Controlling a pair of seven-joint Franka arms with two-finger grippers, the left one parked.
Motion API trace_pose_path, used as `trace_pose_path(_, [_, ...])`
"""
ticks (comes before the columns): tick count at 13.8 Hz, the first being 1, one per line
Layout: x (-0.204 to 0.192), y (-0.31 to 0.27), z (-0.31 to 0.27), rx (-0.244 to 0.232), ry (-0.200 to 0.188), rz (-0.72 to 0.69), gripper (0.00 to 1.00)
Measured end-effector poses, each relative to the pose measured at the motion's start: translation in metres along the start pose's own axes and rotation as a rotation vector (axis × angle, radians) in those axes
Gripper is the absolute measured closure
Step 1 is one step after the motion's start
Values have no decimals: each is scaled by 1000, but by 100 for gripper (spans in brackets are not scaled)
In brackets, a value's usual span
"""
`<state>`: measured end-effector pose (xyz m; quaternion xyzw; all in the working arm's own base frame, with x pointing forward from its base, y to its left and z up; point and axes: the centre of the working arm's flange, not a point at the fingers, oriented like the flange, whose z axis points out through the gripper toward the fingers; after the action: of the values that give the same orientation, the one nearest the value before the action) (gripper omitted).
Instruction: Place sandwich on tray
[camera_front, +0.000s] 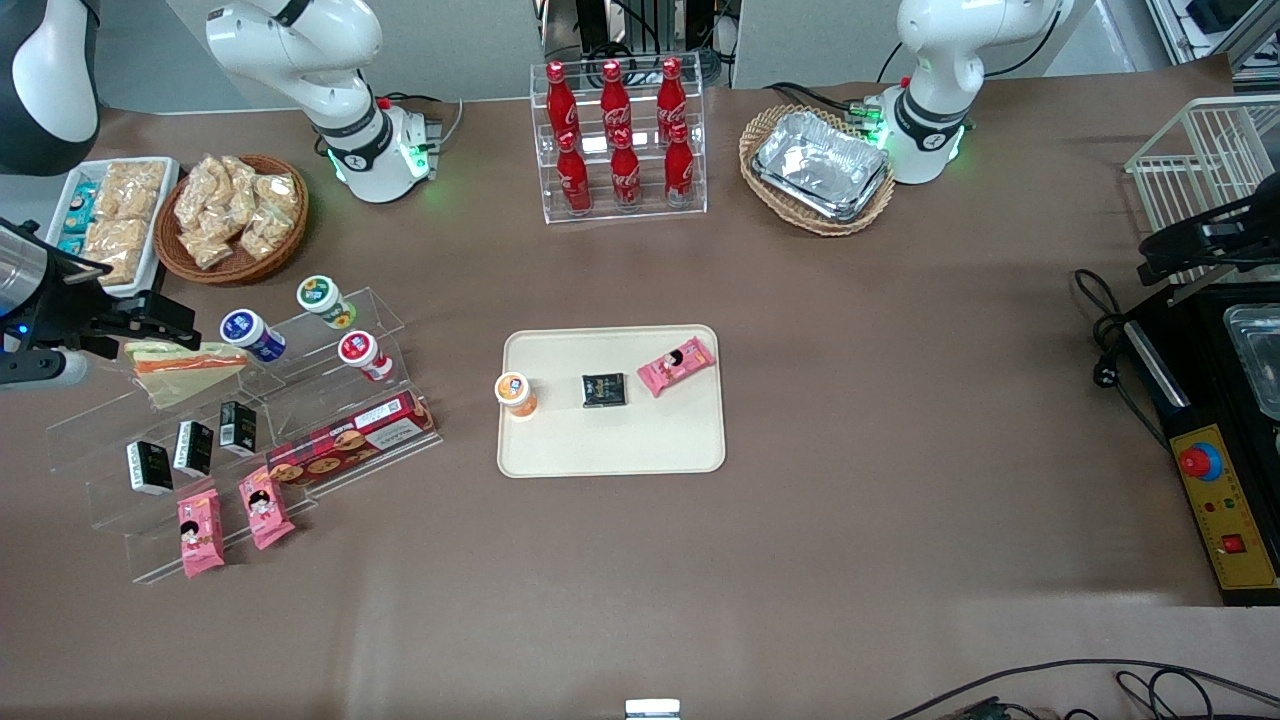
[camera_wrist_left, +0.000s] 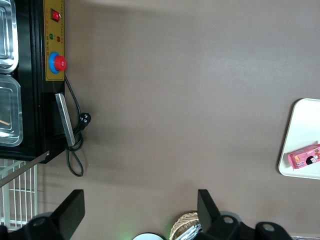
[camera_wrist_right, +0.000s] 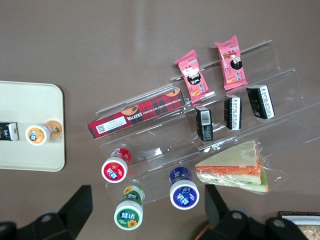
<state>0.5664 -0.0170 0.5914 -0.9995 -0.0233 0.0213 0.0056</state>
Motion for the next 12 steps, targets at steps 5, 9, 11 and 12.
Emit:
trace_pose_path(5, [0,4,-3,-2,6,-21,0])
trace_pose_path(9, [-4,35,-8,-4,16,-133,0])
trace_pose_path(11, [-8,60,-10,-6,19,-219,0])
trace_pose_path(12, [-10,71,-10,-7,19,-275,0])
